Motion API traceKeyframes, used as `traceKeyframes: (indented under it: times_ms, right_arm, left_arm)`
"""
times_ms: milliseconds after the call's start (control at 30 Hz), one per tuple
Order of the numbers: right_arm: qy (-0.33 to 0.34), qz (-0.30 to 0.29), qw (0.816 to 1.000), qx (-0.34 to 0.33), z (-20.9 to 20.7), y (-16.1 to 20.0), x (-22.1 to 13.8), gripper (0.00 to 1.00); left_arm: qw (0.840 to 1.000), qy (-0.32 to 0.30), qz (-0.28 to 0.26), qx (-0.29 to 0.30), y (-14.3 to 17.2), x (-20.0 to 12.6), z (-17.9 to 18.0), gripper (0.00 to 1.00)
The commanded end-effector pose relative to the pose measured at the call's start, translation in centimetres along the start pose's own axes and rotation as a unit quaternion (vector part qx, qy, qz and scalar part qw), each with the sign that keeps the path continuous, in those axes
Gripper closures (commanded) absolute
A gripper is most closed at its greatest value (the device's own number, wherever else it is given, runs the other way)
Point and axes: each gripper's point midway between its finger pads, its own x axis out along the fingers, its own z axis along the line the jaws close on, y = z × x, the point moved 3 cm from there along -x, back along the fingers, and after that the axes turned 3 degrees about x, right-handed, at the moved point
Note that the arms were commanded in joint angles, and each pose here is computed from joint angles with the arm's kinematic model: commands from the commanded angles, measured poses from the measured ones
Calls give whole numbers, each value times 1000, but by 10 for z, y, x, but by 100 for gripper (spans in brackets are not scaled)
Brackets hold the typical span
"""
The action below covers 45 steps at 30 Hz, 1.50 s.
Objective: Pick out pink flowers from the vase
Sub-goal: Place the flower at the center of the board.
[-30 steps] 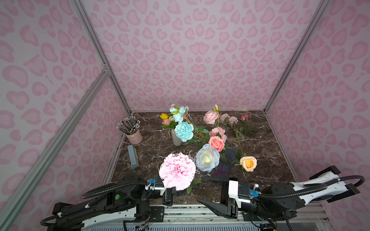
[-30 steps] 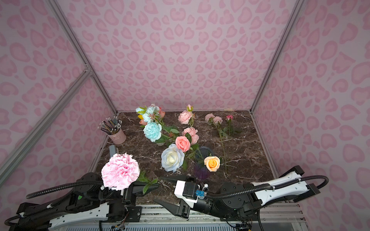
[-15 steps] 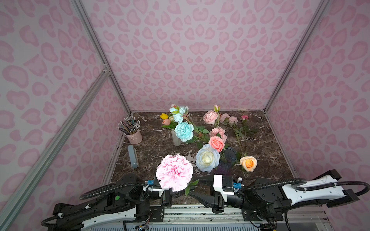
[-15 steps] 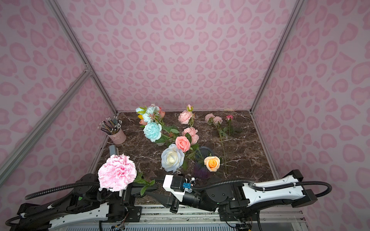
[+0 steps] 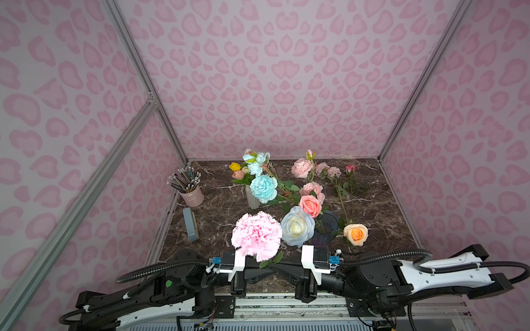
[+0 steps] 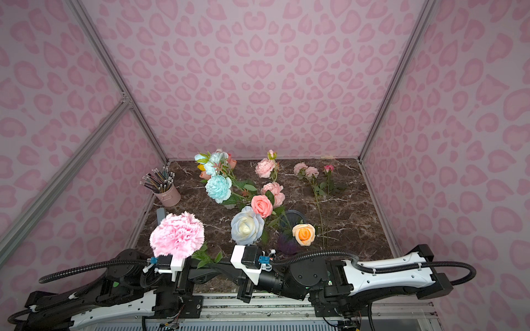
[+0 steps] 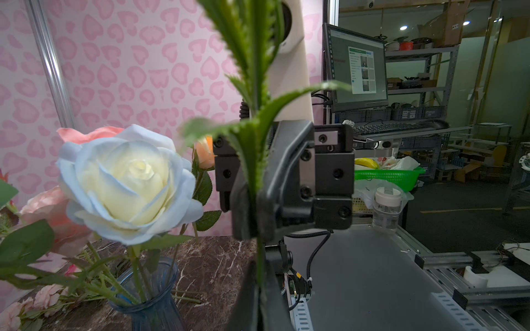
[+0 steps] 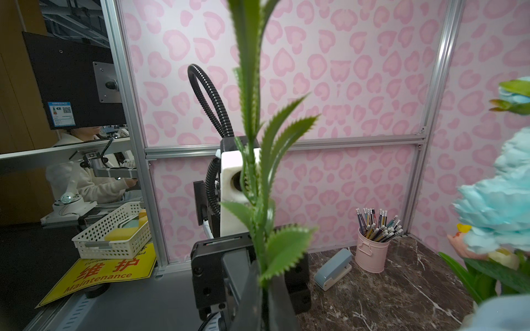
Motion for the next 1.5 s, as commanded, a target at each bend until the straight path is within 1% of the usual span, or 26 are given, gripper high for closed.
traceKeyframes:
  times_ms: [0, 67, 133, 233, 300, 333, 367, 433, 467, 500, 633, 733, 833, 967, 1067, 1200, 1367, 1467]
  right_arm:
    - [-6, -11, 1000, 4, 2, -7, 1, 100]
    - [-14, -7, 1000, -8, 5, -10, 1, 100]
    - [-6, 1, 1000, -18, 3, -17, 2, 100]
    - [6, 1, 1000, -29, 0, -41, 0, 100]
    - [6, 5, 1000, -17, -4, -63, -3, 100]
    - [22, 16, 1000, -4, -13, -70, -4, 100]
    - [42, 10, 999, 14, -23, -89, -7, 100]
    - [76, 19, 996, 30, -44, -106, -13, 100]
    - [95, 14, 995, 32, -52, -113, -17, 100]
    - [114, 2, 993, 35, -60, -121, -23, 100]
    - [151, -57, 986, 47, -82, -160, -53, 100]
    - [168, -82, 981, 47, -95, -182, -72, 100]
    - [178, -83, 980, 40, -100, -197, -82, 100]
    - [175, -89, 980, 33, -99, -207, -94, 100]
    - [206, -92, 974, 27, -106, -209, -106, 100]
    - [293, -91, 952, 11, -127, -208, -127, 100]
    - [410, -59, 910, -22, -154, -194, -141, 100]
    - [465, -25, 884, -41, -170, -180, -139, 100]
  left_arm:
    - [1000, -1, -20, 1, -9, 0, 1, 94]
    - [1000, -1, -16, 0, -8, 0, 1, 84]
    - [1000, -2, -11, 0, -7, 0, 1, 72]
    - [1000, -7, -3, 0, -5, 0, 2, 56]
    - [1000, -15, 1, 1, -3, -1, 4, 51]
    - [1000, -19, 3, 2, -2, -1, 5, 49]
    - [1000, -22, 5, 3, -1, -2, 6, 49]
    - [1000, -28, 9, 6, 1, -3, 7, 48]
    - [999, -30, 11, 7, 2, -3, 8, 48]
    - [999, -30, 14, 7, 3, -3, 8, 48]
    - [999, -29, 20, 9, 6, -2, 8, 48]
    - [999, -27, 24, 10, 8, 0, 8, 48]
    - [999, -25, 28, 13, 8, 1, 7, 48]
    - [999, -22, 33, 14, 9, 3, 7, 48]
    - [999, -20, 35, 15, 10, 4, 7, 48]
    - [999, -16, 37, 14, 11, 7, 7, 48]
    - [999, -14, 39, 13, 11, 9, 7, 48]
    - [999, -13, 42, 14, 13, 10, 7, 48]
